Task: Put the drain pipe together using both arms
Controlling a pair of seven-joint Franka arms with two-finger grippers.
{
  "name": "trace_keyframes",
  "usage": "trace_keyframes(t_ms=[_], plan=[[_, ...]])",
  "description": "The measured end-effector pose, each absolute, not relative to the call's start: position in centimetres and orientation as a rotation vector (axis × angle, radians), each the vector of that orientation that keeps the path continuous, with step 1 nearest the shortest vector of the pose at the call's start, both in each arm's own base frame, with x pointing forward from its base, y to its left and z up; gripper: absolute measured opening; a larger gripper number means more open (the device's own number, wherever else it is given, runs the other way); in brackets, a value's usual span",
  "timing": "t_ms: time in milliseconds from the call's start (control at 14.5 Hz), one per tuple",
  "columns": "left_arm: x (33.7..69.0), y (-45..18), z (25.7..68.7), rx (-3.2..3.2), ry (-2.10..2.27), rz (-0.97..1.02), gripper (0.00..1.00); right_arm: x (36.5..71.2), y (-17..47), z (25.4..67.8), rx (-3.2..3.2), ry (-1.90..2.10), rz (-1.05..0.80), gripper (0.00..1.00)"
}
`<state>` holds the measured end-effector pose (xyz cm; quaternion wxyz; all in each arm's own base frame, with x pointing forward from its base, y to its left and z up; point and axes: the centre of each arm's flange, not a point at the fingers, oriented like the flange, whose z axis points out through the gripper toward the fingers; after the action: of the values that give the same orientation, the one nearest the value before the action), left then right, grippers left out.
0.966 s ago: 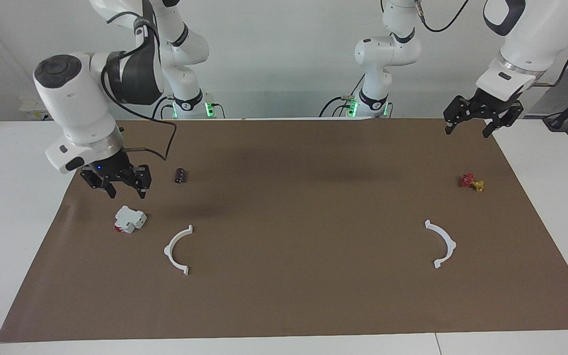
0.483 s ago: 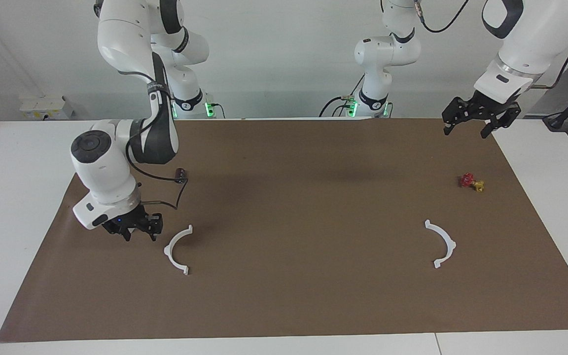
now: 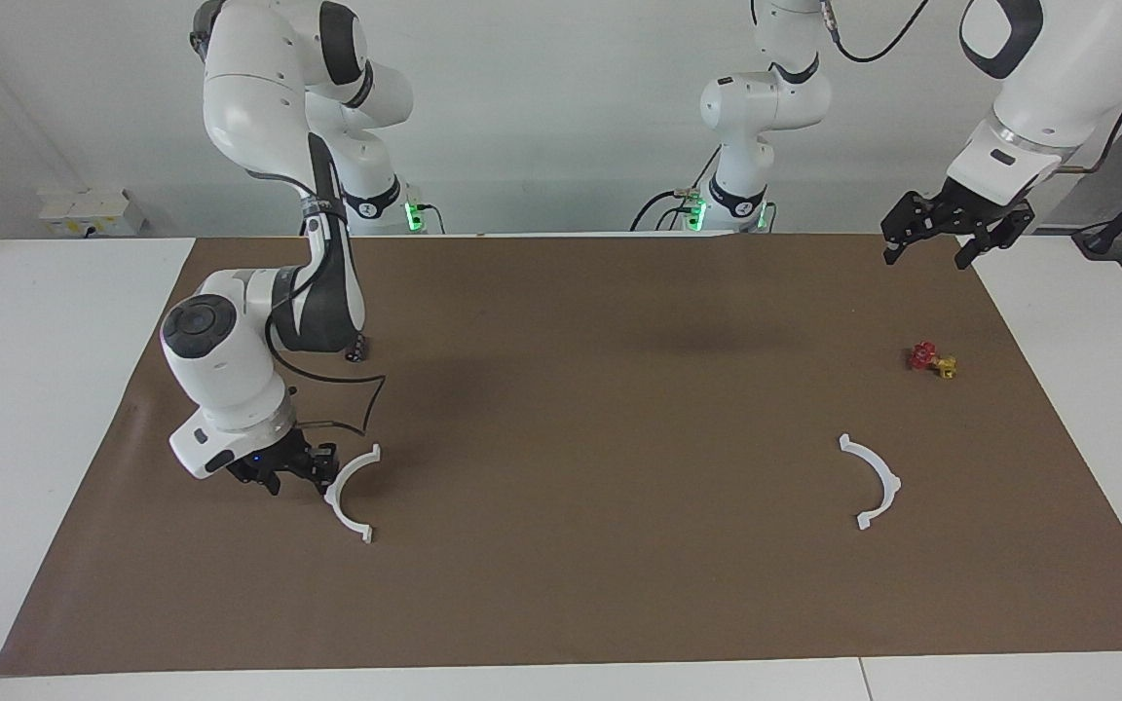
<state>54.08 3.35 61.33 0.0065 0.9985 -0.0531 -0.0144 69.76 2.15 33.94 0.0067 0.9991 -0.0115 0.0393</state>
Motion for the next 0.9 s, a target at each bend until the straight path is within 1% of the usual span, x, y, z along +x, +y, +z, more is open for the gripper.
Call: trace_keyframes(t_ms=[138,345,483,621,759,828,897], plan=[[54.1,3.9,61.5,3.127,-0.132,-0.024,1.00,69.5,2.1,32.8,3.128,-0.040,0.113,0.70],[54.9,3.7,61.9,3.136,-0.058,0.098,1.00,68.8,2.0,30.9,3.130,-0.046,0.074,0.69],[55.2,3.4,61.5,3.136,-0.057,0.127,1.00,68.5,2.1,30.4,3.131,-0.045,0.059,0.69],[55.4,3.3,61.1,3.136,-0.061,0.141,1.00,68.4,2.4,30.4,3.139,-0.049,0.056,0.67],[55.7,3.3,60.5,3.136,-0.062,0.152,0.99,68.3,2.6,30.1,3.165,-0.078,0.046,0.63],[56.1,3.2,59.8,3.136,-0.068,0.156,0.99,68.2,2.6,29.9,3.170,-0.085,0.040,0.61],[56.6,3.2,59.0,3.136,-0.080,0.162,0.97,68.1,2.7,29.7,3.171,-0.085,0.038,0.61]])
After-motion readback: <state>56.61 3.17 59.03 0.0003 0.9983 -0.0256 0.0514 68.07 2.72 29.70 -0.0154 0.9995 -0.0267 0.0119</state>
